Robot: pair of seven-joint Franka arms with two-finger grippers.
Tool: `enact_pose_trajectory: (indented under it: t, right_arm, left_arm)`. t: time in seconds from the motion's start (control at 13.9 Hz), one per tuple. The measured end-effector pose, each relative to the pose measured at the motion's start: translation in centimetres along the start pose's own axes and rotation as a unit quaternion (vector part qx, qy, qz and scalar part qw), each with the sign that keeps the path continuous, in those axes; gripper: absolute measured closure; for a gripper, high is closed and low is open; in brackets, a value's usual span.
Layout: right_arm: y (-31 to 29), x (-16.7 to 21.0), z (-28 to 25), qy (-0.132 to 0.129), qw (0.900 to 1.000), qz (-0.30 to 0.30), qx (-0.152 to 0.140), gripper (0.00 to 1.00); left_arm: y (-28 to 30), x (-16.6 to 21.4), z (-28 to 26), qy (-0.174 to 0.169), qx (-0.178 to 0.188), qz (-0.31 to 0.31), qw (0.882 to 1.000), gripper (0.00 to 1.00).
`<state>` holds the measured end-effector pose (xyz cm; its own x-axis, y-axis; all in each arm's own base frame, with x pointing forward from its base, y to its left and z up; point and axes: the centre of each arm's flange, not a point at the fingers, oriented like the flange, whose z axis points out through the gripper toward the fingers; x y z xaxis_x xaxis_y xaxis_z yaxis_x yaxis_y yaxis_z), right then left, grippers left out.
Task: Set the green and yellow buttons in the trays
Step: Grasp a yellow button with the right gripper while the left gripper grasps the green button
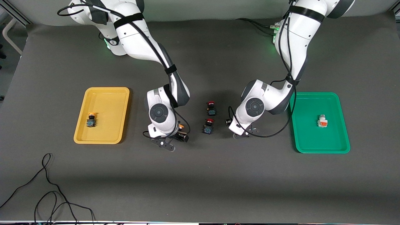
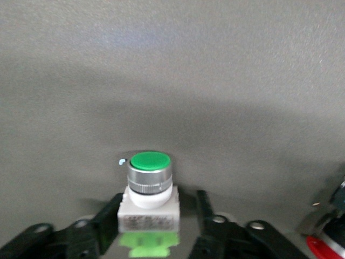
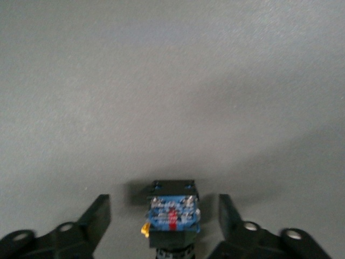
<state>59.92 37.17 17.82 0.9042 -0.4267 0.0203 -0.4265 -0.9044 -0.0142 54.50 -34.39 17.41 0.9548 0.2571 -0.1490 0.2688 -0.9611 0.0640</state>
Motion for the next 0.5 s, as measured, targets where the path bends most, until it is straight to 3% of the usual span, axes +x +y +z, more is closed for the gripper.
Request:
enact_pose_trajectory:
  t: [0.07,0.22,0.29,0.5]
  right_arm:
    - [-0.2,-0.3,0.0,0.0,1.0,-0.003,0.0,0.3]
    - [-0.5,-0.7,0.0,0.0,1.0,-0.007,0.0,0.53]
    - [-0.5,-0.7,-0.1,0.0,1.0,-0.008,0.001,0.59]
    - [-0.5,-0.4,-1.7,-0.009,1.0,-0.017,-0.001,0.59]
  left_arm:
    - [0.1,0.0,-0.3,0.001,0.0,-0.01,1.0,0.56]
    - [0.0,-0.2,-0.3,-0.005,0.006,-0.018,1.0,0.59]
    - [-0.1,-0.1,-0.4,-0.008,0.011,-0.017,1.0,0.59]
    - [-2.0,1.8,-4.5,-0.03,0.051,-0.012,0.998,0.59]
